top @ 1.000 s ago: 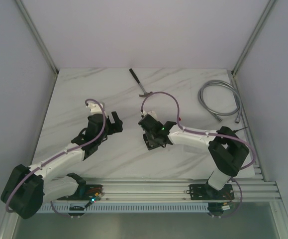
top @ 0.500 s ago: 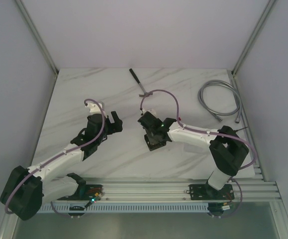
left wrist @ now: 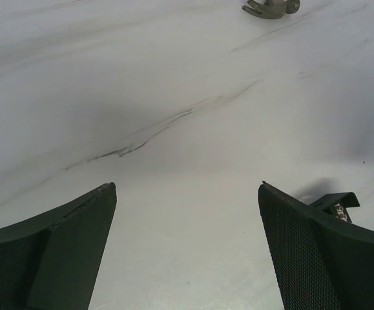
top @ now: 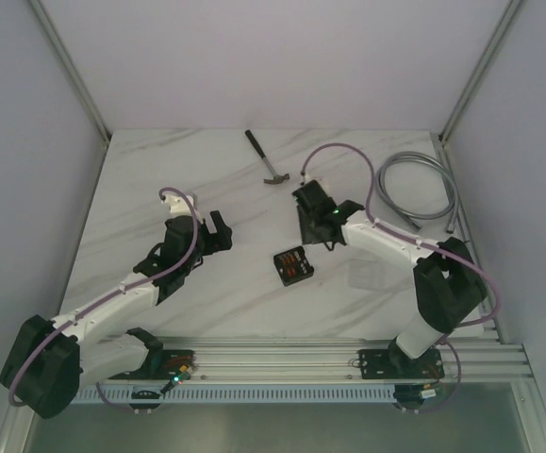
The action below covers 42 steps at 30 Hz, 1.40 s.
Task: Snap on the fuse box
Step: Pick up the fuse from the center of the board.
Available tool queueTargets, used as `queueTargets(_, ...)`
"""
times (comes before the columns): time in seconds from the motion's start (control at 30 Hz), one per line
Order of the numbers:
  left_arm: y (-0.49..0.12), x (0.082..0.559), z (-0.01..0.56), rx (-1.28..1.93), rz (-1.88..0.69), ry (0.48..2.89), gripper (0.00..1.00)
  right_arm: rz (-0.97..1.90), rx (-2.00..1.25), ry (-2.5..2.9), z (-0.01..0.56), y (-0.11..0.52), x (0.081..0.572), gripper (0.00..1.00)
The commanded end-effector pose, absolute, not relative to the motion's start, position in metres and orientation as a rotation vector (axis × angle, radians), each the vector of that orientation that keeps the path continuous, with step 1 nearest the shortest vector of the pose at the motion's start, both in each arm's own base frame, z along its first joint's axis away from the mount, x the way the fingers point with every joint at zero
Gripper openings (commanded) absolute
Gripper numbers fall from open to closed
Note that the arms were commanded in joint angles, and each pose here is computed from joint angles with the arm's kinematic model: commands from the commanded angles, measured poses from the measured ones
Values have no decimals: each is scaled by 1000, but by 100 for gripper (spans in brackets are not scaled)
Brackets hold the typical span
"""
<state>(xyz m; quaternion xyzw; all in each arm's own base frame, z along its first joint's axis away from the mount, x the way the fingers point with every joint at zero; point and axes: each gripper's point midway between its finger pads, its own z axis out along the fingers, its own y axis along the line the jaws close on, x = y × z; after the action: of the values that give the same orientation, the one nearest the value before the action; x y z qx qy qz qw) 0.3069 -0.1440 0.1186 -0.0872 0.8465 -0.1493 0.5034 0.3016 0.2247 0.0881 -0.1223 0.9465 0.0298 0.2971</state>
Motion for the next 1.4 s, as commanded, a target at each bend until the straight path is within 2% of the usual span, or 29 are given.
queueTargets(0.0,-139,306,117,-228,-349,2044,100,-32,-167,2531,78,174,324,48)
queueTargets(0.4,-140,307,114,-223,-341,2056,100,-82,56,2549,41,128,387,47)
queueTargets(0.57,-140,307,113,-223,-339,2060,100,-70,61,2542,37,132,402,46)
queueTargets(0.7,-140,307,112,-223,-337,2064,100,-88,82,2517,39,130,410,49)
queueTargets(1.0,-140,307,111,-222,-339,2065,100,-158,89,2548,23,119,407,48)
queueTargets(1.37,-140,307,112,-227,-342,2062,100,-216,67,2603,21,100,374,45)
